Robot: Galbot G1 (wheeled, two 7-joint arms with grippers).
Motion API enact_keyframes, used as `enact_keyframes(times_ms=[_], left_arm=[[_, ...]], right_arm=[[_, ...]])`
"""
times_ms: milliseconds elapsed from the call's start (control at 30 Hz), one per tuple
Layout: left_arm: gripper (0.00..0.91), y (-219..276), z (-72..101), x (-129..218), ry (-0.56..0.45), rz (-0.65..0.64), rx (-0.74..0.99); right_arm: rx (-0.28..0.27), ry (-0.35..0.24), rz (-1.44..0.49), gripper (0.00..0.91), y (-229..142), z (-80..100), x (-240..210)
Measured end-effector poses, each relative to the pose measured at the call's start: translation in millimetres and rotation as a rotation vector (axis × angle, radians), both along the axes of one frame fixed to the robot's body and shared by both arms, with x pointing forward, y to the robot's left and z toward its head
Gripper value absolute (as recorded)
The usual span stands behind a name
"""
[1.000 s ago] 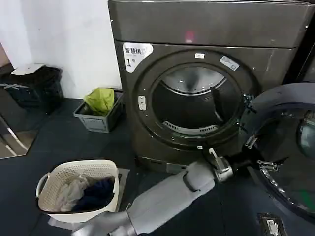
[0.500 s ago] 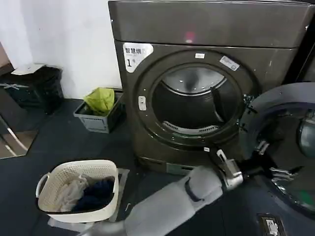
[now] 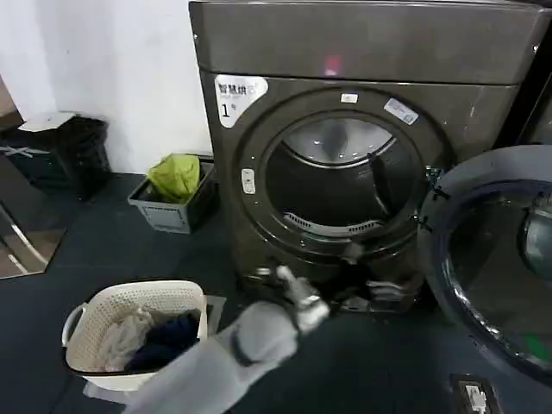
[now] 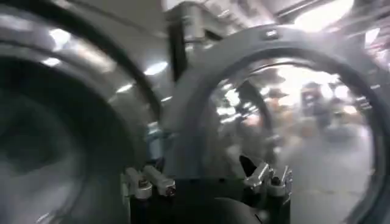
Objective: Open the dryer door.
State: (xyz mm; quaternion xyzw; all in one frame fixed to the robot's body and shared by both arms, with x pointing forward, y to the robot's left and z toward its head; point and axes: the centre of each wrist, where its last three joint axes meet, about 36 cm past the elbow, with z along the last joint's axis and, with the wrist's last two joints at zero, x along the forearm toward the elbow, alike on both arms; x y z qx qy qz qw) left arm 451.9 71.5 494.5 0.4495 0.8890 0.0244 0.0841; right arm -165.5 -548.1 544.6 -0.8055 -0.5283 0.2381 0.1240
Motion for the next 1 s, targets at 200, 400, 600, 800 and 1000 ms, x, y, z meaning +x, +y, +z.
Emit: enact_keyframes(times_ms=[200, 400, 600, 800, 1000], left_arm=[[0.907, 69.3, 5.1, -1.6, 0.106, 0.209, 0.074], [0.907, 145.2, 21.3, -5.8, 0.220, 0.430, 0.141], [0.907, 210.3, 33.0, -22.8, 0.350, 0.621, 0.228], [0.907, 256.7, 40.0, -31.7, 0.500, 0.782, 0.335], [0.907, 280.9, 65.9, -27.1, 0.715, 0.937, 0.421]], right_arm=[[0.010, -0.016, 0.046, 0.907, -10.9, -10.7, 15.5], [0.007, -0.045, 0.120, 0.907, -25.2, -17.0, 40.4], [0.012, -0.093, 0.195, 0.907, -34.0, -20.9, 68.0], [0.030, -0.149, 0.254, 0.907, -40.1, -30.1, 88.6], [0.036, -0.180, 0.292, 0.907, -41.9, -34.9, 99.3]])
